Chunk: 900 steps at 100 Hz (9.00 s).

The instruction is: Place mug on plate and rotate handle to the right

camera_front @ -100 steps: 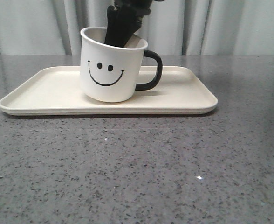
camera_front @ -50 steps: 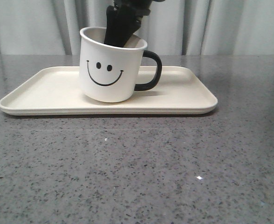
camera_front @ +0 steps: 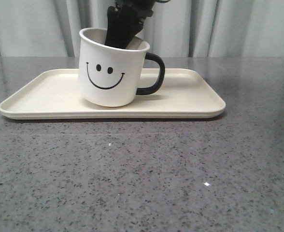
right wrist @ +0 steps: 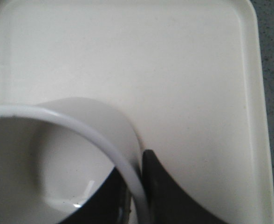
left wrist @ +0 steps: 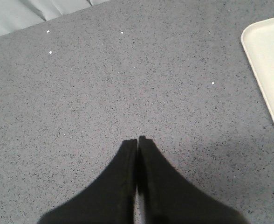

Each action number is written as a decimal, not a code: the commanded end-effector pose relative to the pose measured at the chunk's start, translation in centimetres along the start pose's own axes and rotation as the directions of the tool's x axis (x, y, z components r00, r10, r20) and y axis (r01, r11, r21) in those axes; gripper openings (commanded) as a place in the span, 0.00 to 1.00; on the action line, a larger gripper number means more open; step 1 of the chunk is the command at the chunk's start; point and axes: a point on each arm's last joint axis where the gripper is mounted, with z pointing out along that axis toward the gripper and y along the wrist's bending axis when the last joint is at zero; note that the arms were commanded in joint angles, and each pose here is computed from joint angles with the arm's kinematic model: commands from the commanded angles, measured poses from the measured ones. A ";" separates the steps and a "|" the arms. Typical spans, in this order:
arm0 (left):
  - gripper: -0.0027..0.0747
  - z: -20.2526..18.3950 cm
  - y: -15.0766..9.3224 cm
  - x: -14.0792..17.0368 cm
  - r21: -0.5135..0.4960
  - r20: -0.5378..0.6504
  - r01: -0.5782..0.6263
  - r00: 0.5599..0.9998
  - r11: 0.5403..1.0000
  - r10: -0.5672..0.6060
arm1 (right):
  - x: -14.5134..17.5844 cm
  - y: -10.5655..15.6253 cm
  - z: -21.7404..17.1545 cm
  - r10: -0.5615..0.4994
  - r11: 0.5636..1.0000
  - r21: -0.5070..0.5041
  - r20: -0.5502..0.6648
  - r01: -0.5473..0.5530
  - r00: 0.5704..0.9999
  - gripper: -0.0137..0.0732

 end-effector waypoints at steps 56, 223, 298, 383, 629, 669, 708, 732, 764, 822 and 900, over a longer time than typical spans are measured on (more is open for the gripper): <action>0.01 -0.7 0.3 -0.6 -0.010 0.066 0.019 0.998 1.000 -0.018 | -1.8 1.7 -5.2 -0.043 0.999 -0.001 0.064 0.043 0.997 0.30; 0.01 -0.7 0.3 -0.6 -0.010 0.072 0.019 0.997 1.000 -0.018 | -4.9 3.4 -19.0 0.008 0.952 0.281 0.372 -0.121 0.928 0.30; 0.01 -0.7 0.3 -1.2 -0.012 0.124 0.020 0.992 1.000 -0.019 | 4.9 10.9 -41.3 0.027 0.505 0.607 0.699 -0.613 0.714 0.30; 0.01 1.0 -0.6 -0.9 0.033 0.138 0.018 0.990 0.999 -0.023 | 14.6 23.6 -31.5 0.078 0.081 0.550 0.828 -0.831 0.556 0.03; 0.01 9.1 -6.8 21.0 0.194 0.828 0.099 0.516 0.976 -0.217 | 16.1 25.4 -27.6 0.186 0.149 0.552 0.799 -0.820 0.572 0.02; 0.01 9.8 -7.0 21.7 0.196 0.773 0.096 0.598 0.976 -0.214 | 16.1 25.4 -27.6 0.186 0.149 0.552 0.799 -0.820 0.572 0.02; 0.01 9.7 -7.0 21.7 0.195 0.776 0.097 0.594 0.976 -0.214 | 16.1 25.4 -27.6 0.186 0.149 0.552 0.799 -0.820 0.572 0.02; 0.01 9.7 -7.0 21.7 0.195 0.776 0.097 0.594 0.976 -0.214 | 16.1 25.4 -27.6 0.186 0.149 0.552 0.799 -0.820 0.572 0.02; 0.01 9.7 -7.0 21.7 0.195 0.776 0.097 0.594 0.976 -0.214 | 16.1 25.4 -27.6 0.186 0.149 0.552 0.799 -0.820 0.572 0.02; 0.01 9.7 -7.0 21.7 0.195 0.776 0.097 0.594 0.976 -0.214 | 15.2 27.3 -27.9 0.116 0.187 0.579 0.789 -0.793 0.604 0.02; 0.01 9.7 -7.0 21.7 0.195 0.776 0.097 0.594 0.976 -0.214 | 23.7 31.9 -14.6 0.051 0.246 0.492 0.853 -0.835 0.519 0.02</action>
